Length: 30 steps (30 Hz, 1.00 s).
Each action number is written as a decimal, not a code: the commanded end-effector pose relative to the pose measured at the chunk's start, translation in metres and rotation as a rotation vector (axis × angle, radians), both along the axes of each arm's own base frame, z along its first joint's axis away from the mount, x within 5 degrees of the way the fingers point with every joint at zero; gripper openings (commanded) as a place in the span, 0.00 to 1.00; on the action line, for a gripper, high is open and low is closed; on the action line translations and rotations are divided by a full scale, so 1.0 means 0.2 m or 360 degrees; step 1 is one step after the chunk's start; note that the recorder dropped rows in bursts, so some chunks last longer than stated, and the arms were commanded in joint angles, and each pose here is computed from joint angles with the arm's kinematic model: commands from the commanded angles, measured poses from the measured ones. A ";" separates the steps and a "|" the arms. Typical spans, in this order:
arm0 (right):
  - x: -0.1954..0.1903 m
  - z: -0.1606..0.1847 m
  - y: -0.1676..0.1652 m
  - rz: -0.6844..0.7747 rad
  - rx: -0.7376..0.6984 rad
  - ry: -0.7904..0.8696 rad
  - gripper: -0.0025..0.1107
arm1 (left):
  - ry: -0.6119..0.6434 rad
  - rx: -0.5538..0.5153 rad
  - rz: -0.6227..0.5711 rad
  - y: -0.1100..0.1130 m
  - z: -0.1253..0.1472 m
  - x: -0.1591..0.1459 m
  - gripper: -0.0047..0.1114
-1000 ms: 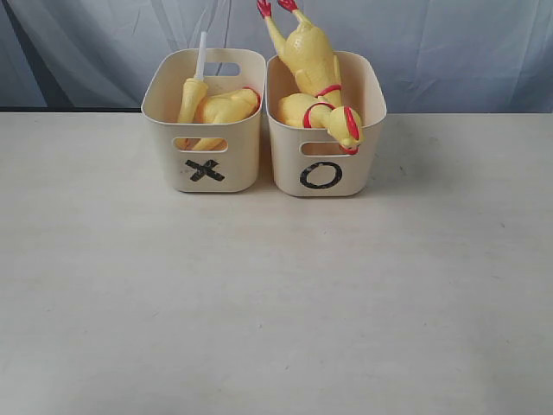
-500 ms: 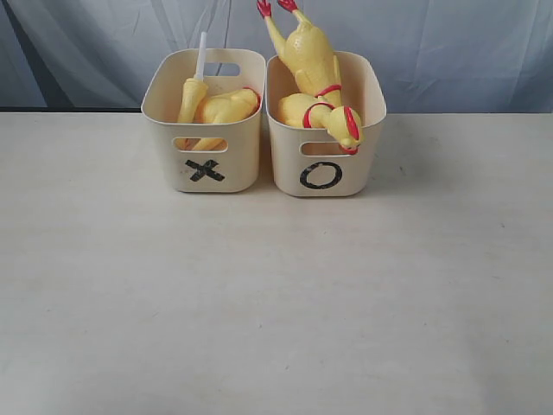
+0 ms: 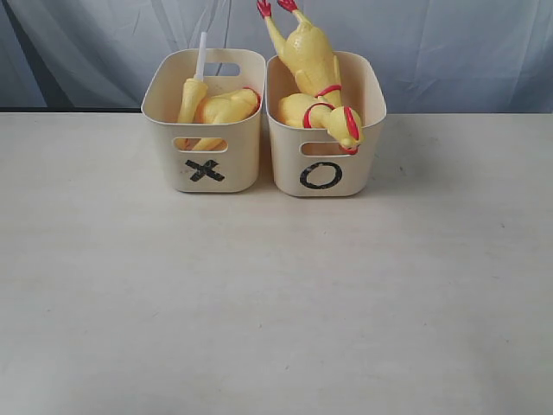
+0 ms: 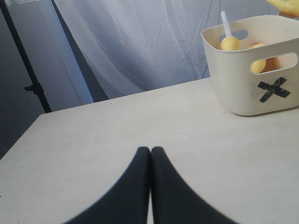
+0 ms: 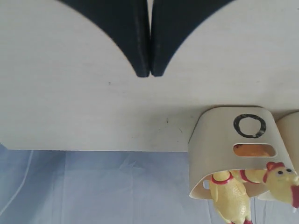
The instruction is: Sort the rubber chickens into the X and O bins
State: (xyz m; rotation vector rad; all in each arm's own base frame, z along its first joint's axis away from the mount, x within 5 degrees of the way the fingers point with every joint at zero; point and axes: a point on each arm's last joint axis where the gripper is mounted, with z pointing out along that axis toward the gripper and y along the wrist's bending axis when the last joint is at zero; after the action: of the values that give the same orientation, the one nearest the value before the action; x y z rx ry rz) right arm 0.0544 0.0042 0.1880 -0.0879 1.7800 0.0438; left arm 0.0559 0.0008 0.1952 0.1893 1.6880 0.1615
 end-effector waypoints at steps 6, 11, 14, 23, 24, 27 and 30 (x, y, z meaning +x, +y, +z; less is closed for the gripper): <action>0.00 -0.01 0.00 0.0008 -0.0113 0.0003 0.02 | -0.0004 -0.0001 -0.0001 0.00 -0.01 0.00 0.04; 0.00 -0.01 0.00 0.0008 -0.0115 0.0011 0.02 | 0.0002 -0.0001 0.0000 0.00 -0.01 0.00 0.04; 0.00 -0.02 0.00 0.0008 -0.0117 0.0037 0.02 | 0.0003 -0.0001 0.0000 0.00 -0.01 0.00 0.04; 0.00 -0.02 0.00 0.0008 -0.0114 0.0046 0.02 | 0.0003 -0.0001 0.0000 0.00 -0.01 0.00 0.04; 0.00 -0.02 0.00 0.0007 -0.0111 0.0047 0.02 | -0.0001 -0.0001 0.0000 0.00 -0.01 0.00 0.04; 0.00 -0.02 0.00 0.0007 -0.0111 0.0047 0.02 | -0.0012 -0.0001 -0.0002 0.00 0.00 0.00 0.04; 0.00 -0.02 0.00 0.0007 -0.0111 0.0047 0.02 | -0.0012 -0.0001 -0.0002 0.00 0.00 0.00 0.04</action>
State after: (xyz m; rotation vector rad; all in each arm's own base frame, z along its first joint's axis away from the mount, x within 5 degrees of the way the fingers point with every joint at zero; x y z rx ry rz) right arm 0.0538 0.0037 0.1851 -0.1357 1.8102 0.0013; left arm 0.0559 0.0008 0.1952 0.1893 1.6880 0.1615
